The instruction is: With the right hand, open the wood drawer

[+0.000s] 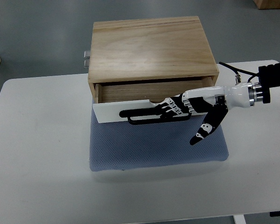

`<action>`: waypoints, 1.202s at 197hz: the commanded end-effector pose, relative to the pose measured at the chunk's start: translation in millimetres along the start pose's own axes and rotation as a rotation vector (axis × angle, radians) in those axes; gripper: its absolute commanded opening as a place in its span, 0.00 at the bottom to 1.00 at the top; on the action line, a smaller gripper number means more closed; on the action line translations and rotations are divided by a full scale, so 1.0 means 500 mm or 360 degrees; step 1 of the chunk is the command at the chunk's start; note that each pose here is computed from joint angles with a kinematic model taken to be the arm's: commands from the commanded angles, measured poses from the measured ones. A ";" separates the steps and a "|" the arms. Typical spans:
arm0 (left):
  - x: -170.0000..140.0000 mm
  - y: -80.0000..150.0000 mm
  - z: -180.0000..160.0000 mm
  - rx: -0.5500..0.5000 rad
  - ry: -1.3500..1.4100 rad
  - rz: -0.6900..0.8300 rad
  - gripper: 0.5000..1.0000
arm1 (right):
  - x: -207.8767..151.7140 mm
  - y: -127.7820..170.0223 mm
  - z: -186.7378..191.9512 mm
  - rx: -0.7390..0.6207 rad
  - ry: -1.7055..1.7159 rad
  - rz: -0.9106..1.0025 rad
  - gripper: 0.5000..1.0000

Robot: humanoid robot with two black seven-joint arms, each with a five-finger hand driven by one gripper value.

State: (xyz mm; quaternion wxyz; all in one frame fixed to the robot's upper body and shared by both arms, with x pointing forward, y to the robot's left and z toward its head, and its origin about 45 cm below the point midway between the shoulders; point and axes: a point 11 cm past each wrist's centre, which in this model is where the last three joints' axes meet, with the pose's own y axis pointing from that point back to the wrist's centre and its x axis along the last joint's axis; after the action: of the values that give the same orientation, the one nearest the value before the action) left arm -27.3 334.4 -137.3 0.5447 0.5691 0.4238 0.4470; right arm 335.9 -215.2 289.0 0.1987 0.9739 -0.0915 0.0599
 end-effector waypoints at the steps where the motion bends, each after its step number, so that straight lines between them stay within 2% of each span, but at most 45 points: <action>1: 0.000 0.000 0.000 0.0000 0.0002 0.0000 1.00 | -0.006 0.006 0.001 -0.0002 -0.0007 -0.0002 0.90; 105: 0.000 0.000 0.000 0.0000 0.0000 0.0000 1.00 | -0.005 0.037 -0.022 0.0031 0.0008 0.0042 0.90; 161: 0.000 0.000 0.000 0.0000 0.0000 0.0000 1.00 | 0.012 0.059 -0.078 0.0152 0.0050 0.0117 0.90; 190: 0.000 0.000 0.000 0.0000 0.0000 0.0000 1.00 | 0.047 0.105 -0.121 0.0213 0.0133 0.0252 0.90; 205: 0.000 0.000 0.000 0.0000 0.0002 0.0000 1.00 | 0.072 0.149 -0.150 0.0260 0.0174 0.0370 0.90; 237: 0.000 0.000 0.000 0.0000 0.0000 0.0000 1.00 | 0.128 0.224 -0.153 0.0318 0.0113 0.0613 0.90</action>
State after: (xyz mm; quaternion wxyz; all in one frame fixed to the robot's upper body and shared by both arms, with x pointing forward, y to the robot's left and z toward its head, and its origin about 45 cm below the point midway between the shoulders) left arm -27.3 334.4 -137.3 0.5447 0.5692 0.4238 0.4470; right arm 356.6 -273.4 399.2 0.1071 0.9599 -0.2163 0.1426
